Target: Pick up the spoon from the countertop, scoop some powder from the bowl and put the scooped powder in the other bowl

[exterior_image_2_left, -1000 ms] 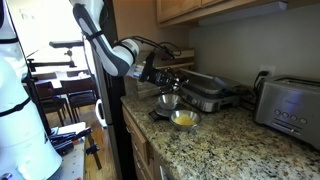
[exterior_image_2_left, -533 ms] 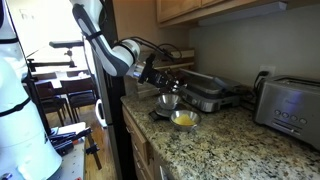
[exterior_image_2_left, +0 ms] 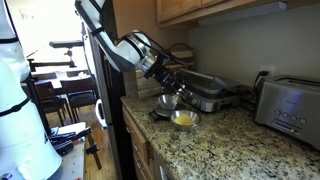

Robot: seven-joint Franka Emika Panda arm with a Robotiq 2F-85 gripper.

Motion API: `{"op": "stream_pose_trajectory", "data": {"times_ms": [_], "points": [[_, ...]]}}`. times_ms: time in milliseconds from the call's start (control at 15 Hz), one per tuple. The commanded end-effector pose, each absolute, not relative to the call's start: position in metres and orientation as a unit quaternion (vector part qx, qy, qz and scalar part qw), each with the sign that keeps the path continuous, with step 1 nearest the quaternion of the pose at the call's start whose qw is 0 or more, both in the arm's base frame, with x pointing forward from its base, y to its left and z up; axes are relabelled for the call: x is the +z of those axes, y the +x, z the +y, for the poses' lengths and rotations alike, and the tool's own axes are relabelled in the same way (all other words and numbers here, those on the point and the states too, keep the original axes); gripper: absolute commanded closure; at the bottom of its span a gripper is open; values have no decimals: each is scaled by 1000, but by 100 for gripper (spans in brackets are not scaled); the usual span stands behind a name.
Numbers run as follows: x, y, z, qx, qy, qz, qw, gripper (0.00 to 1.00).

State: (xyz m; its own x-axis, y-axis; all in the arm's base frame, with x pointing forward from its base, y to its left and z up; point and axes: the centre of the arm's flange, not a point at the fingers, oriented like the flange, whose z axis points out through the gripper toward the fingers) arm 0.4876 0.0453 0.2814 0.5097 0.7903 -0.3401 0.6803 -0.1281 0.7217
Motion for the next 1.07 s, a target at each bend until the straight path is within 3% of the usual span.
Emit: {"op": "stream_pose_trajectory", "data": {"times_ms": [0, 1000], "points": [[315, 503, 15, 40, 790, 466, 395, 96], [321, 552, -131, 25, 958, 213, 191, 96]]}}
